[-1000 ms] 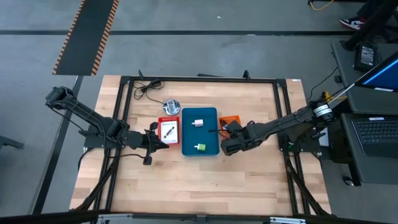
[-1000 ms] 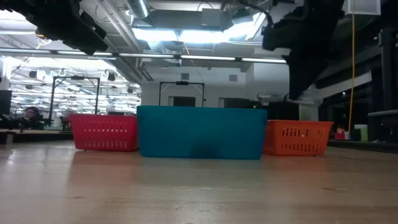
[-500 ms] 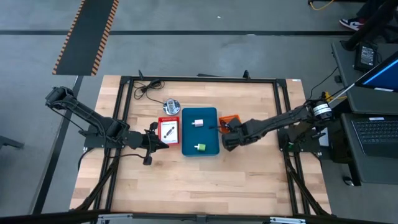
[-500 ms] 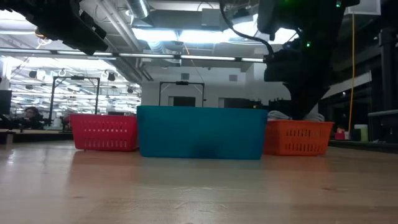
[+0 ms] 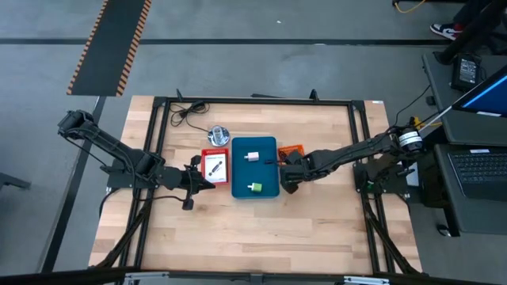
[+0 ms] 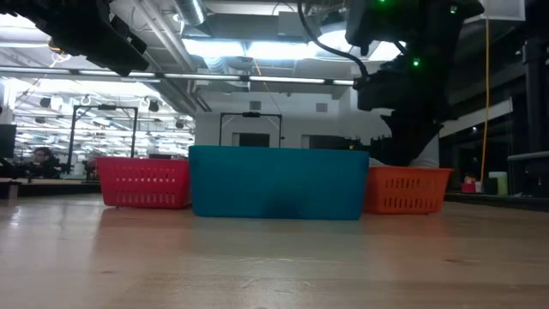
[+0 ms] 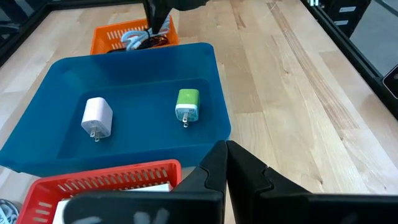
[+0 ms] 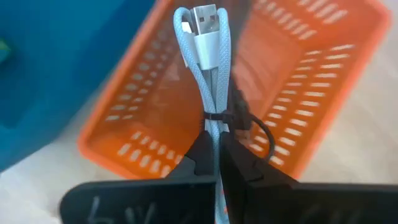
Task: Pick and place items into bin
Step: Put the light blue USB cable into the orange bin
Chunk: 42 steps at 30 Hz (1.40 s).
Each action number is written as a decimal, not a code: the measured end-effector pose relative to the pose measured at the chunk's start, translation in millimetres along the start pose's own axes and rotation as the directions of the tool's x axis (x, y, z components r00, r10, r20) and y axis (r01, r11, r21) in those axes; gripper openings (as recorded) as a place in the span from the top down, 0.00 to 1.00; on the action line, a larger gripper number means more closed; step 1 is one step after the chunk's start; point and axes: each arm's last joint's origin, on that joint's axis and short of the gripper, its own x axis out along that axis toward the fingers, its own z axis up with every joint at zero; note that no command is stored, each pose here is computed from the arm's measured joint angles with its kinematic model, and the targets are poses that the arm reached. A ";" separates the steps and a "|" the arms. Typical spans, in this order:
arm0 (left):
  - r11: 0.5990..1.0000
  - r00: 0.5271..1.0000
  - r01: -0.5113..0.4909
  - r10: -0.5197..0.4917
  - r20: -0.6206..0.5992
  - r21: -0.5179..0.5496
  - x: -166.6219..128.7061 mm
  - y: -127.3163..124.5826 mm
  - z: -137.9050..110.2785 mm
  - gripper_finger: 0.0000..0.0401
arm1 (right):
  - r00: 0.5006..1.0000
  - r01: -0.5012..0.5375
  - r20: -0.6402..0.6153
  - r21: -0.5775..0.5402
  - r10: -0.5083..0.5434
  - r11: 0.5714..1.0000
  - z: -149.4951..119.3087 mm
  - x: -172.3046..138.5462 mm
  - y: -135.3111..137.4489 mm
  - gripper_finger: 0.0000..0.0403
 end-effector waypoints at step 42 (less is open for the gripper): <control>1.000 0.999 -0.006 0.007 -0.033 0.010 -0.1 0.7 -3.4 0.99 | 0.998 -0.065 -0.017 -0.068 0.064 0.996 7.3 0.8 0.5 0.79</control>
